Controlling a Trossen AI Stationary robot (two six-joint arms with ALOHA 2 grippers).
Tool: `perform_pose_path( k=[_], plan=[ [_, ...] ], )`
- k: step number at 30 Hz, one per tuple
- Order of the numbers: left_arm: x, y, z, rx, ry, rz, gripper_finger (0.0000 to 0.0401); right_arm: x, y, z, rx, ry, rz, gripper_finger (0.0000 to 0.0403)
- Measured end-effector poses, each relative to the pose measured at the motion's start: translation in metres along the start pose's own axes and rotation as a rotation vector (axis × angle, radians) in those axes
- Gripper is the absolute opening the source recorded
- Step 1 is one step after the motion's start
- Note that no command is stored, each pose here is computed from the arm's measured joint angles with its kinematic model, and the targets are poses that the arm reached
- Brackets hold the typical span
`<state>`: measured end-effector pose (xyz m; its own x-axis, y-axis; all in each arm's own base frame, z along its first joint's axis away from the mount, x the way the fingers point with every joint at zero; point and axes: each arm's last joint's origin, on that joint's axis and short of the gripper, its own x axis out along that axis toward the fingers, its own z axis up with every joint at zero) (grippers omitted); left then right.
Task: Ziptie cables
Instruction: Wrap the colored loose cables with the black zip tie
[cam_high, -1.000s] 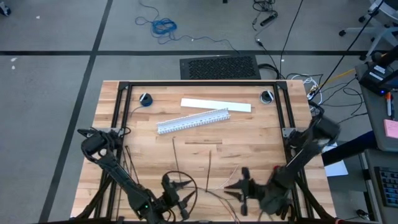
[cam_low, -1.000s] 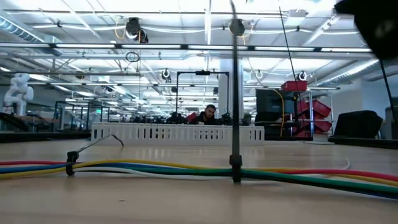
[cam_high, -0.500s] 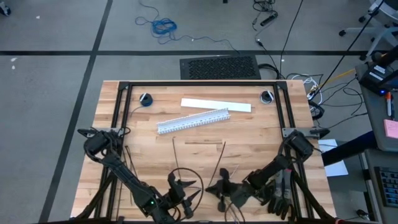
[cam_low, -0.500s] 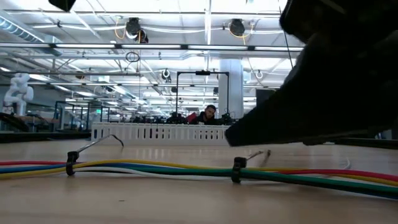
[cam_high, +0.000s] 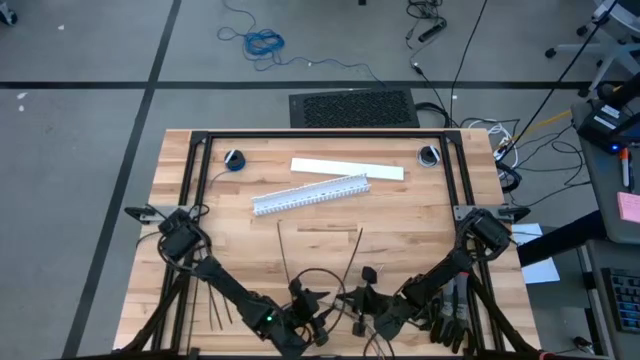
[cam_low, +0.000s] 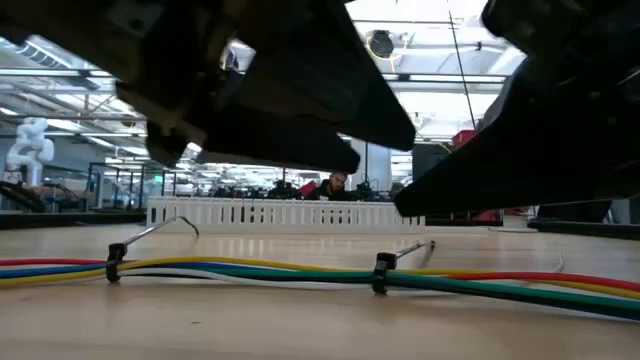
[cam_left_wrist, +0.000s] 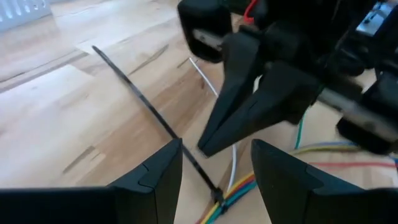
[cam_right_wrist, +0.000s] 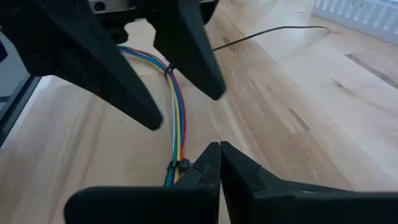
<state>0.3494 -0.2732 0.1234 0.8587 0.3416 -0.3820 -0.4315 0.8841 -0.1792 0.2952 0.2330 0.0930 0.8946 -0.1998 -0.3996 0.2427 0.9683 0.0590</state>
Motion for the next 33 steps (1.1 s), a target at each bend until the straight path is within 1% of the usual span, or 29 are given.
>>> perform_pose_path(
  k=[6,8,13,17,24,33],
  plan=[
    [0.002,0.000,0.001,-0.056,0.011,-0.010,0.0186,0.000,-0.002,-0.003,0.005,0.029,-0.005,0.0000],
    [0.002,0.000,0.000,-0.056,0.023,-0.019,0.0186,0.001,-0.003,-0.004,0.011,0.044,0.005,0.0000],
    [0.002,0.000,-0.001,-0.049,0.037,-0.025,0.0186,0.004,-0.006,-0.004,0.010,0.057,-0.011,0.0000],
    [0.006,0.003,-0.003,-0.036,0.045,-0.009,0.0186,0.008,-0.010,-0.005,0.013,0.088,-0.013,0.0000],
    [0.015,0.009,-0.014,-0.025,0.070,0.018,0.0186,0.011,-0.018,-0.008,0.017,0.141,-0.050,0.0000],
    [0.026,0.015,-0.009,-0.037,0.079,0.036,0.0186,0.011,-0.018,-0.009,0.018,0.147,-0.050,0.0000]
  ],
)
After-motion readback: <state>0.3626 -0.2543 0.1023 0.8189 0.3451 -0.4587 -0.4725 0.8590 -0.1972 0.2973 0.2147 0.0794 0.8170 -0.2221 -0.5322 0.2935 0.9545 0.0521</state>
